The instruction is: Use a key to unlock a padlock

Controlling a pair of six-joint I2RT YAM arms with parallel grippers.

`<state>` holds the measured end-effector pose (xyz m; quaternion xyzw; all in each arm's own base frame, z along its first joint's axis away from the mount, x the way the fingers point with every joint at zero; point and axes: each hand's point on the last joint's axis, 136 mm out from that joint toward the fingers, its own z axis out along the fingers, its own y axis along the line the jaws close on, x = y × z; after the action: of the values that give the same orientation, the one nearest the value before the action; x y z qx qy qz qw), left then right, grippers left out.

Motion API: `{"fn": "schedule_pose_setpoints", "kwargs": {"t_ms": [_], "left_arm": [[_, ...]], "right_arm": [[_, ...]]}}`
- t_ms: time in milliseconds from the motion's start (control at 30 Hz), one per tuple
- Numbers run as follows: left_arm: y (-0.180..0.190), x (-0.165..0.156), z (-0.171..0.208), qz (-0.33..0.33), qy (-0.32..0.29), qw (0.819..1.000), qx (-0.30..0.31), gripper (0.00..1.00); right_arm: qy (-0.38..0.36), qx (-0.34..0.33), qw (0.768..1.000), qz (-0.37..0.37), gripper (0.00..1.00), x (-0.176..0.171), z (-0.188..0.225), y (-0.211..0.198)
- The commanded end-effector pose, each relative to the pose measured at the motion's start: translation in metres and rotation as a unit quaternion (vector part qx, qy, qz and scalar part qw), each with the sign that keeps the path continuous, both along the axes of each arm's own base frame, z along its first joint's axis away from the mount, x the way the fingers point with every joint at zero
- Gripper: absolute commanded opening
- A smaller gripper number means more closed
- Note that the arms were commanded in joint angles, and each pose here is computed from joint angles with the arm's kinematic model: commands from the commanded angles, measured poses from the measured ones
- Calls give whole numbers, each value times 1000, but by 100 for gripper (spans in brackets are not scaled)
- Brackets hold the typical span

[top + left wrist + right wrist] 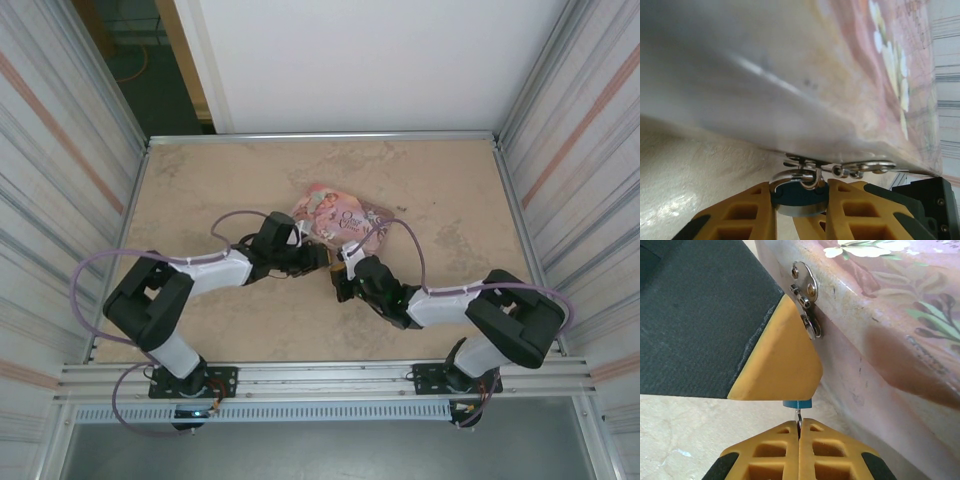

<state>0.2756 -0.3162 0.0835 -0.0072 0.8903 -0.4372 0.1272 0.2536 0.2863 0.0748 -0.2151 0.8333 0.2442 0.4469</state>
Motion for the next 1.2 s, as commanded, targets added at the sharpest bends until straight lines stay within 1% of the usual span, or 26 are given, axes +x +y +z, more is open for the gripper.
{"fn": "schedule_pose_setpoints", "kwargs": {"t_ms": [0,100,467,767,967,1167], "left_arm": [[-14,-22,-7,-39,41,998,-29,8],[-14,-22,-10,-39,43,998,-26,10],[-11,-21,-9,-35,35,999,-16,37],[-1,-22,5,-29,19,999,-5,48],[21,-19,25,-5,-11,1000,-12,54],[59,-13,46,50,-59,997,-29,60]], "right_arm": [[-14,46,999,1,0,5,18,10],[-4,40,999,-3,0,3,10,6],[23,26,999,-20,0,1,-10,-3],[27,27,999,-22,0,-1,-12,-7],[34,28,999,-16,0,-5,-10,-7],[67,39,997,-22,0,-6,-3,-8]]}}
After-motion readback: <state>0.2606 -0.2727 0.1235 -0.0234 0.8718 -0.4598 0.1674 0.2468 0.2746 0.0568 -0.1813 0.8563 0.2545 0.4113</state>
